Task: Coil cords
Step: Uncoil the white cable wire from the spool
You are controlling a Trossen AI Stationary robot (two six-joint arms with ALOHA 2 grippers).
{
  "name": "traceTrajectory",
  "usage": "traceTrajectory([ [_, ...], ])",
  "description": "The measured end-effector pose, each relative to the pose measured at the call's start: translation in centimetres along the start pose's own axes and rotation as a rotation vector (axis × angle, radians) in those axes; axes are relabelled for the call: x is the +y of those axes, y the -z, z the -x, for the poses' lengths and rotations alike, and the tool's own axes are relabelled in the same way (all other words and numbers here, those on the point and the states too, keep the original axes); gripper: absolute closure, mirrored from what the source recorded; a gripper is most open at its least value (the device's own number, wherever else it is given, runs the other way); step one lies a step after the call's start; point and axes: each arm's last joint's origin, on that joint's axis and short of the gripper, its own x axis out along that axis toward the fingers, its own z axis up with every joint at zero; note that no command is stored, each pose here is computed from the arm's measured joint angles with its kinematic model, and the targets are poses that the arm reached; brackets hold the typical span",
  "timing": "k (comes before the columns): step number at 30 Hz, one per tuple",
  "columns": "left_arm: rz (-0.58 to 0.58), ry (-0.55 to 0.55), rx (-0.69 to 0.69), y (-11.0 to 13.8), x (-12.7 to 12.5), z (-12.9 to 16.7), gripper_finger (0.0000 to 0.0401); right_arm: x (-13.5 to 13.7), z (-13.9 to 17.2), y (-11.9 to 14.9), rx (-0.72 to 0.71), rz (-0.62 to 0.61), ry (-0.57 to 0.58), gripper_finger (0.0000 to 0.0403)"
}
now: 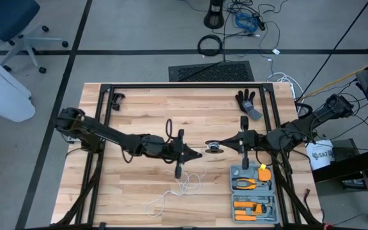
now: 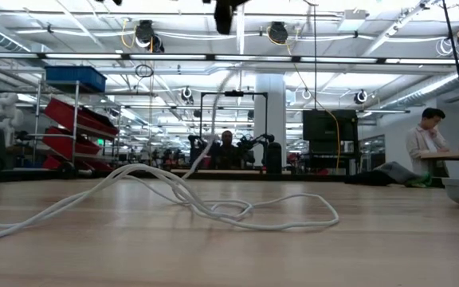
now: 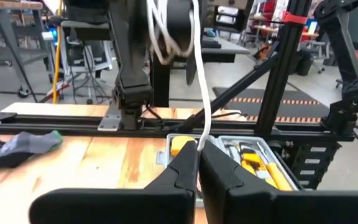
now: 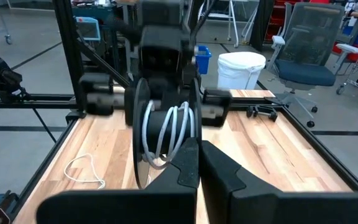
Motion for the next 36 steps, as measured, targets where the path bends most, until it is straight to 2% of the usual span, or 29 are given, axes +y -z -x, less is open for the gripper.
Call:
traceTrajectory([
  [3, -0.010, -0.027, 0.017, -1.4, 0.2, 1.3, 0.0396, 0.0, 0.0, 0.1, 0.010, 0.006, 0.001, 0.0403],
  [8, -0.045, -0.054, -0.074, -4.4, 0.1, 3.2, 0.0397, -0.3, -0.4, 0.3, 0.023, 0.006, 0.023, 0.0403],
  [16, -0.050, 0.000, -0.189, -6.3, -0.6, 3.1, 0.0398, -0.8, -3.2, 1.0, 0.043, -0.017, 0.108, 0.0403],
  [20, -0.046, 0.043, -0.199, -5.7, -1.1, 2.4, 0.0399, -1.1, -4.6, 1.1, 0.026, -0.009, 0.145, 0.0403],
  [27, 0.036, 0.130, -0.190, -2.5, -1.9, -0.3, 0.0399, -1.6, -5.8, 1.2, 0.002, 0.024, 0.243, 0.0403],
  [36, 0.070, 0.147, -0.040, 2.2, -2.1, -2.7, 0.0399, -2.2, -4.7, -0.3, -0.094, 0.075, 0.254, 0.0403],
])
